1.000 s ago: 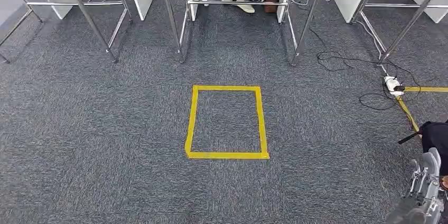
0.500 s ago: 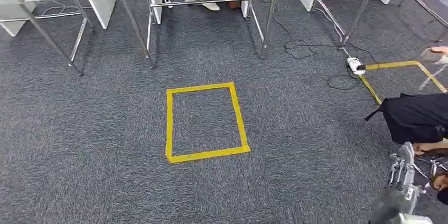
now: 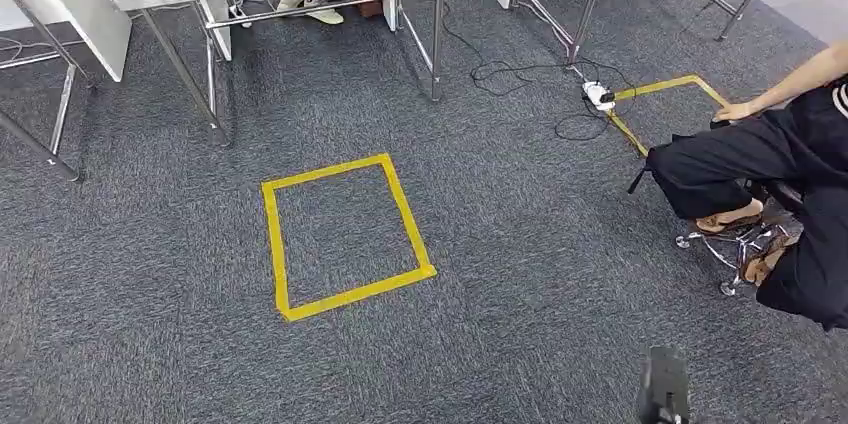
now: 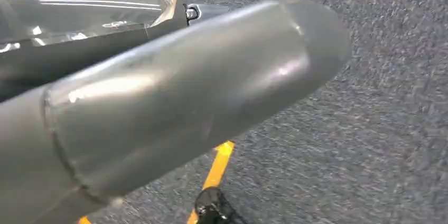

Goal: Take the parts from the cabinet and place them on the table.

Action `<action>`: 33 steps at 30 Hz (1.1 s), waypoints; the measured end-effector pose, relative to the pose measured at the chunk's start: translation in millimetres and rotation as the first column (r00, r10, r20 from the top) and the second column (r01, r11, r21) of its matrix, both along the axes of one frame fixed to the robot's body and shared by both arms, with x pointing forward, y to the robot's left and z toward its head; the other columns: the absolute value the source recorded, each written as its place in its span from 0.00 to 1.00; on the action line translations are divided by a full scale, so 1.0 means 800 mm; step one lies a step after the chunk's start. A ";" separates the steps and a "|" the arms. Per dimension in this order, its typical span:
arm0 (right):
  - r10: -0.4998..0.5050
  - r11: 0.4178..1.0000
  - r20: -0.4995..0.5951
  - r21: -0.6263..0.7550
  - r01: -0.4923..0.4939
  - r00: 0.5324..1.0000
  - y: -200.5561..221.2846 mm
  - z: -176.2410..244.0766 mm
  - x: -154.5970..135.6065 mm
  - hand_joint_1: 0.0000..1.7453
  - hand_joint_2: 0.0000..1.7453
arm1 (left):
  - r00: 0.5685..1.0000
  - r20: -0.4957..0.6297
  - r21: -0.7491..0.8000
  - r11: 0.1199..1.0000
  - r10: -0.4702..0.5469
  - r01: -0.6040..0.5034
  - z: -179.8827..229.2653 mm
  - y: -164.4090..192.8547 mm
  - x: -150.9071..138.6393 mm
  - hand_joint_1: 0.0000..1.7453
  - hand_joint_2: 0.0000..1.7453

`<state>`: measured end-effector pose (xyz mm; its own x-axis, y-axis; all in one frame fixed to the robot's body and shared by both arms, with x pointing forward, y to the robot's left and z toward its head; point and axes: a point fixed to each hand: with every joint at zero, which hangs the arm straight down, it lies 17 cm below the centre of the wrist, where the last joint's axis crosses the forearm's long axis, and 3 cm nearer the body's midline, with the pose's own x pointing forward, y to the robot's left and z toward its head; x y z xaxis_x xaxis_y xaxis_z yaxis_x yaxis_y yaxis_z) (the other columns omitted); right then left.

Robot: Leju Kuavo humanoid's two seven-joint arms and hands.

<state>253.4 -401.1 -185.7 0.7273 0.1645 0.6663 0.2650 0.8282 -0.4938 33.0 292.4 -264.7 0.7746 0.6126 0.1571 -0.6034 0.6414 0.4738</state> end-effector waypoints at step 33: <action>0.097 0.993 -0.782 0.032 -0.116 0.615 0.088 -0.103 -0.259 0.00 0.00 | 0.869 -0.254 -0.117 0.906 -0.424 0.408 0.005 -0.002 -0.021 0.00 0.00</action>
